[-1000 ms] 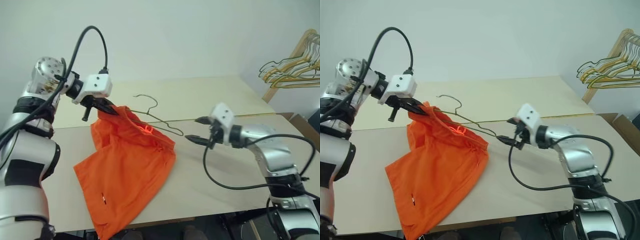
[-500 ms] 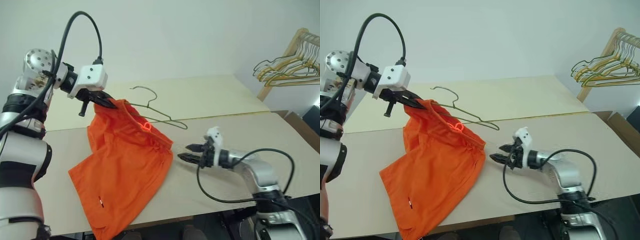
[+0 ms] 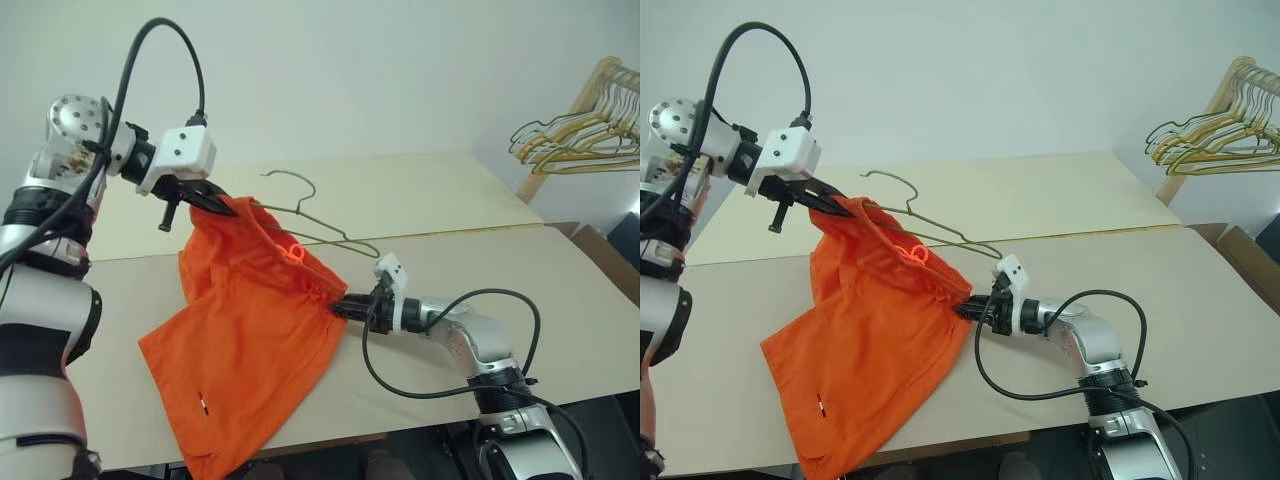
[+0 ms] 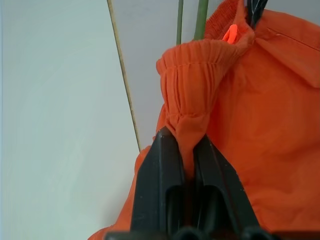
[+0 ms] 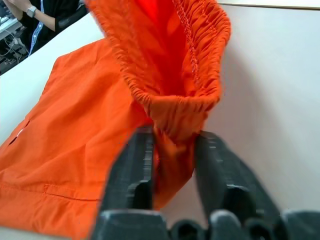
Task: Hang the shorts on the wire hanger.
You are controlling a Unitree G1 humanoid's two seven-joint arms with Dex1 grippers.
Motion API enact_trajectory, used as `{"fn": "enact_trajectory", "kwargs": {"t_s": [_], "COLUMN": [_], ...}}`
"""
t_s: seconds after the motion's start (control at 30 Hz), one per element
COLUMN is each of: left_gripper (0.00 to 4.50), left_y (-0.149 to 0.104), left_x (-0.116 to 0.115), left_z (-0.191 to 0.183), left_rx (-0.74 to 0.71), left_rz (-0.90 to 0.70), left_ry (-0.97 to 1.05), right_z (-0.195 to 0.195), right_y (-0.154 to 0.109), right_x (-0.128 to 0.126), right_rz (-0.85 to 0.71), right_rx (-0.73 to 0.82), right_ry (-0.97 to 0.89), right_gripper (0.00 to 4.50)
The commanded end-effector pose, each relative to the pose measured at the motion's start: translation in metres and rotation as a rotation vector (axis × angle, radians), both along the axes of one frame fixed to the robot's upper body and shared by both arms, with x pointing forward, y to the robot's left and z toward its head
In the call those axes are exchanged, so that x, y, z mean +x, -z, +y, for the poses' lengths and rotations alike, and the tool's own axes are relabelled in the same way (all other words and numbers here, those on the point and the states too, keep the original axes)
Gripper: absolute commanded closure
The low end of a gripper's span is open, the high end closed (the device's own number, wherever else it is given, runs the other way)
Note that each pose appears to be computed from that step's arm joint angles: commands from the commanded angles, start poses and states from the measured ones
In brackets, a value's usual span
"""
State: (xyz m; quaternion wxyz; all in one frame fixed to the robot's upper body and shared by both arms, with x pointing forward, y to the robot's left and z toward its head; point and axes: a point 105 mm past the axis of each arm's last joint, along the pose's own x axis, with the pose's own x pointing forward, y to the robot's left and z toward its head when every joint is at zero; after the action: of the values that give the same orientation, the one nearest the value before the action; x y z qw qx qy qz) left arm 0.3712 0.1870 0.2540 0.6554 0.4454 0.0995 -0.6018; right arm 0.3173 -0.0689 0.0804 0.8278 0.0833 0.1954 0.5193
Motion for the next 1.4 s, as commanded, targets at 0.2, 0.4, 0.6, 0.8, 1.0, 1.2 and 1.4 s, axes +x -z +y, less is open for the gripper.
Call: {"fn": "enact_trajectory", "kwargs": {"t_s": [0.2, 0.4, 0.6, 0.8, 1.0, 1.2, 1.4], "left_gripper": [4.5, 4.5, 4.5, 4.5, 4.5, 4.5, 4.5], "left_y": [-0.011, -0.007, 0.0, 0.01, 0.017, 0.021, 0.024], "left_x": [-0.004, -0.009, -0.01, -0.01, -0.007, -0.005, -0.006], "left_z": [0.003, 0.011, 0.017, 0.021, 0.025, 0.026, 0.023], "left_rx": [-0.039, -0.041, -0.027, 0.001, 0.022, 0.026, -0.024], "left_rz": [-0.028, -0.005, 0.012, 0.032, 0.033, 0.021, 0.02], "left_ry": [0.003, -0.007, -0.021, -0.032, -0.051, -0.056, -0.053], "right_z": [-0.011, -0.047, -0.073, -0.085, -0.088, -0.087, -0.076], "right_y": [-0.007, -0.008, -0.01, -0.017, -0.028, -0.056, -0.098], "right_x": [0.008, 0.022, 0.028, 0.032, 0.031, 0.023, 0.014], "right_rz": [-0.033, -0.211, -0.295, -0.337, -0.439, -0.663, -0.856], "right_rx": [-0.01, -0.176, -0.287, -0.33, -0.382, -0.544, -0.639], "right_ry": [0.064, 0.16, 0.169, 0.17, 0.134, 0.012, -0.107], "right_gripper": [4.47, 4.47, 4.47, 4.47, 4.47, 4.47, 4.47]}}
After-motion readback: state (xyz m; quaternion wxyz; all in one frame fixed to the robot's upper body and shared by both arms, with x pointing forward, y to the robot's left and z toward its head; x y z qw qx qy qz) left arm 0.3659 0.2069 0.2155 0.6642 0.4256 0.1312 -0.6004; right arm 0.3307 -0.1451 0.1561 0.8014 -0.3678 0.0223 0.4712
